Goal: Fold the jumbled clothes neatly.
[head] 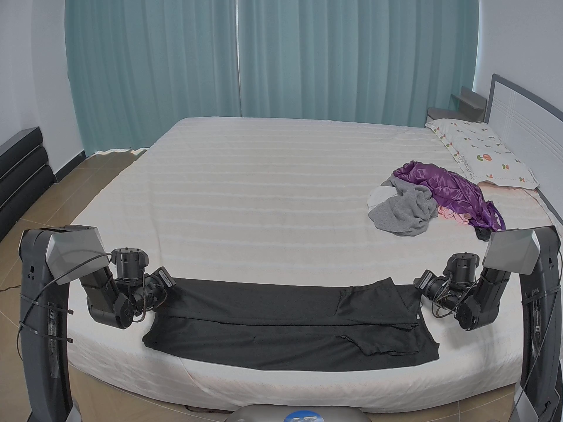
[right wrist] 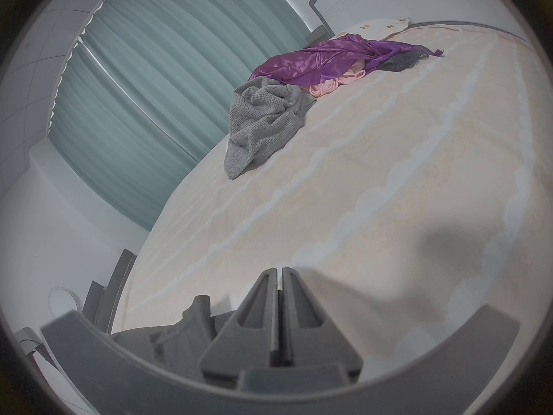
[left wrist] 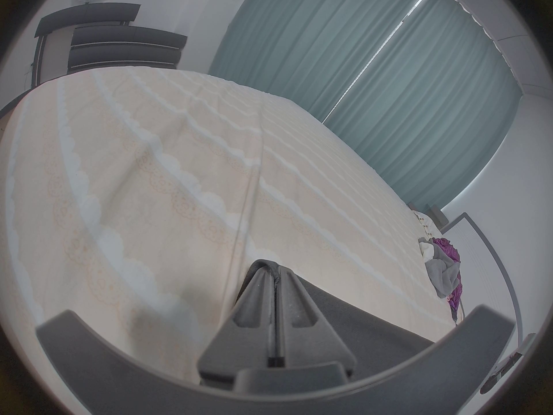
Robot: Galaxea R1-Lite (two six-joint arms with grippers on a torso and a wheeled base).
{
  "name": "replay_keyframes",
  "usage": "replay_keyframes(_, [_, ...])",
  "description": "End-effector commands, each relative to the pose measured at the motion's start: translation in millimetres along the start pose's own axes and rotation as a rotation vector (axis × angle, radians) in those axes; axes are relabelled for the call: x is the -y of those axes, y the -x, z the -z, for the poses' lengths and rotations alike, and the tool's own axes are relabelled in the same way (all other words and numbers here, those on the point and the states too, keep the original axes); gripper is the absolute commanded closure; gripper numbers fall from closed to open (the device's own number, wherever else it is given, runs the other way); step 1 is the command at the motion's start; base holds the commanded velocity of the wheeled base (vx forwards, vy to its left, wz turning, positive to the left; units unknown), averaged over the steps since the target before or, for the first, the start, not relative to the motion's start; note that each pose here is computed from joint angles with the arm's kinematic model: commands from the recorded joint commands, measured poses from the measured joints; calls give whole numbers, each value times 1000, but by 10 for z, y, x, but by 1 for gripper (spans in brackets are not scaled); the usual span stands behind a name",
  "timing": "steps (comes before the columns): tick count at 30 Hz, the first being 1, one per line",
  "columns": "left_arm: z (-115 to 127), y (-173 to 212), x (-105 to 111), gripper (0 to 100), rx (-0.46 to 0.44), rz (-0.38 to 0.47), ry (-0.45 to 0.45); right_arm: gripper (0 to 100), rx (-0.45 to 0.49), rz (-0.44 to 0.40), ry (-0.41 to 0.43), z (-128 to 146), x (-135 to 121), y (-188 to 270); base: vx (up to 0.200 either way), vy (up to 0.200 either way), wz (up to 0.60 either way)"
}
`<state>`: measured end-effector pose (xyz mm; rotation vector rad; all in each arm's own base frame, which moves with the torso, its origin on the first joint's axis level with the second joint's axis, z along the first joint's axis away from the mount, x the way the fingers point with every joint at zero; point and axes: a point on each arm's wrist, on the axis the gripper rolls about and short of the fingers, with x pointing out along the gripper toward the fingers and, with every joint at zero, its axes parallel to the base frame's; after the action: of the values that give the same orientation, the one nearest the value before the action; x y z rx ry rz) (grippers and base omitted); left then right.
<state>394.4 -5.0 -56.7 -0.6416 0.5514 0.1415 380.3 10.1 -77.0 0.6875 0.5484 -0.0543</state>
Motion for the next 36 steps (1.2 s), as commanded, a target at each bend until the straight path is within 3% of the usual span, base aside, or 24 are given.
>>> replay_keyframes(1, [-5,0,-4,100,2,-1,1,100,-1,1,0,4,4,-4,0,0,0])
replay_keyframes(3, [-3,4,2,100,1,0,1,100,-3,1,0,7,6,-1,0,0,0])
replay_keyframes(4, [-3,4,2,0,1,0,1,100,-2,0,0,6,5,-1,0,0,0])
replay_keyframes(5, [-3,4,2,0,1,0,1,0,-1,-1,-1,5,4,-1,0,0,0])
replay_keyframes(15, [-31,46,2,0,6,-1,18,0,22,-30,-72,-70,-53,59,0,0,0])
replay_keyframes(16, [-64,154,25,0,7,0,28,0,38,-36,-135,-136,-79,126,0,0,0])
replay_keyframes(23, [-163,426,-15,0,31,13,53,0,59,-64,-270,-217,-89,301,0,0,0])
replay_keyframes(29, [-211,471,10,0,44,21,99,0,81,-97,-292,-225,-44,383,0,0,0])
replay_keyframes(36, [-196,483,21,0,39,22,97,0,76,-93,-291,-194,-26,379,-171,0,0])
